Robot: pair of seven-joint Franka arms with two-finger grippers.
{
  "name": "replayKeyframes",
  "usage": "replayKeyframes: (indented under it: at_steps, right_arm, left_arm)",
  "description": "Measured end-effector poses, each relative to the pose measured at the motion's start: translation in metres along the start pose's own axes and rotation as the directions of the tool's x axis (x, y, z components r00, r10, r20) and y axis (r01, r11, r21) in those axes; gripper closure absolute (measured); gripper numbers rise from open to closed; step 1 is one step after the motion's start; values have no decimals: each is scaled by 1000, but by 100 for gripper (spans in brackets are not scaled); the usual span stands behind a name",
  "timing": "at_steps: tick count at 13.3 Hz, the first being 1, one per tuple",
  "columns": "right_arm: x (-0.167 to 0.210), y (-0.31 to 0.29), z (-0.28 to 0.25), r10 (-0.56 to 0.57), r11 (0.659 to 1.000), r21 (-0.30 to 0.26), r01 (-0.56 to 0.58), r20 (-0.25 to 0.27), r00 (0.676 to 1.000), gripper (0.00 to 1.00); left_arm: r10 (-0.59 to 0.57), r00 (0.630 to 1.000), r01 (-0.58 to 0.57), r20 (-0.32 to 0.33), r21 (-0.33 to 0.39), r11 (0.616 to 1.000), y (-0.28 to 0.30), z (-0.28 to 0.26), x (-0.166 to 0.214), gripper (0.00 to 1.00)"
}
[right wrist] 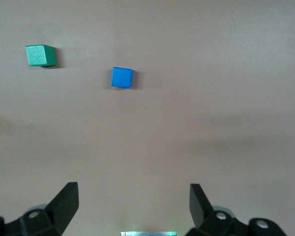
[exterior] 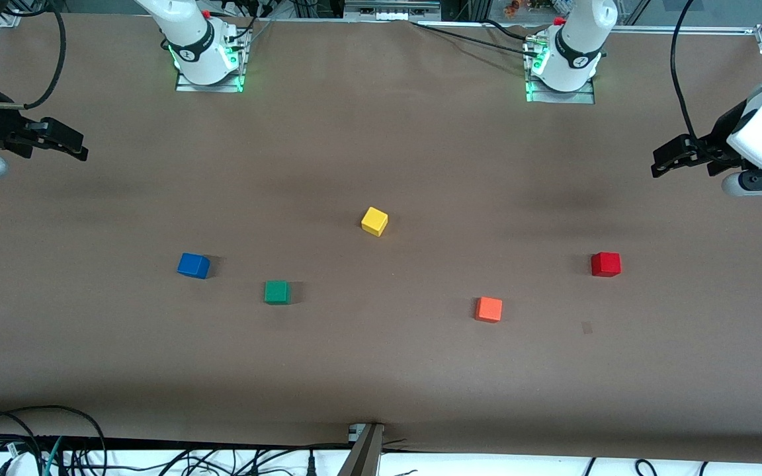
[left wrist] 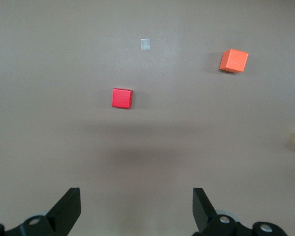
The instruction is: Pass red block to right arm, stack on blue
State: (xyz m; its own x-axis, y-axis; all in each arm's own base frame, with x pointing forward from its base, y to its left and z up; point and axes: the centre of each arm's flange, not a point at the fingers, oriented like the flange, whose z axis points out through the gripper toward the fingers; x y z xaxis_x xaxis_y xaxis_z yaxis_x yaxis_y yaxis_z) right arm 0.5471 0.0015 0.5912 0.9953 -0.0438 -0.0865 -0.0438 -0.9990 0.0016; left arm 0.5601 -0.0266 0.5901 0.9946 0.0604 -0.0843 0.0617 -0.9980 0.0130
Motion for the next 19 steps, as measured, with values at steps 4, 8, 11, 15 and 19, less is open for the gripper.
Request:
replayKeyframes:
  at_steps: [4,8,11,15,19]
  right_arm:
    - [0,0,0,0,1000,0,0,0,1000,0]
    - [0,2,0,3,1000,0,-3,0,1000,0]
    - [0,2,0,4,1000,0,-4,0,1000,0]
    - [0,2,0,4,1000,0,-4,1,1000,0]
    - [0,2,0,4,1000,0,-4,1,1000,0]
  left_arm:
    - [1,1000,-1,12,1,1000,0,6,3,0]
    - [-3,999,2,49,6,1000,-1,21,9,0]
    - [-10,997,10,79,9,1000,-5,30,11,0]
    - [-11,996,10,90,13,1000,-5,36,14,0]
    - [-15,991,11,130,34,999,-7,58,23,0]
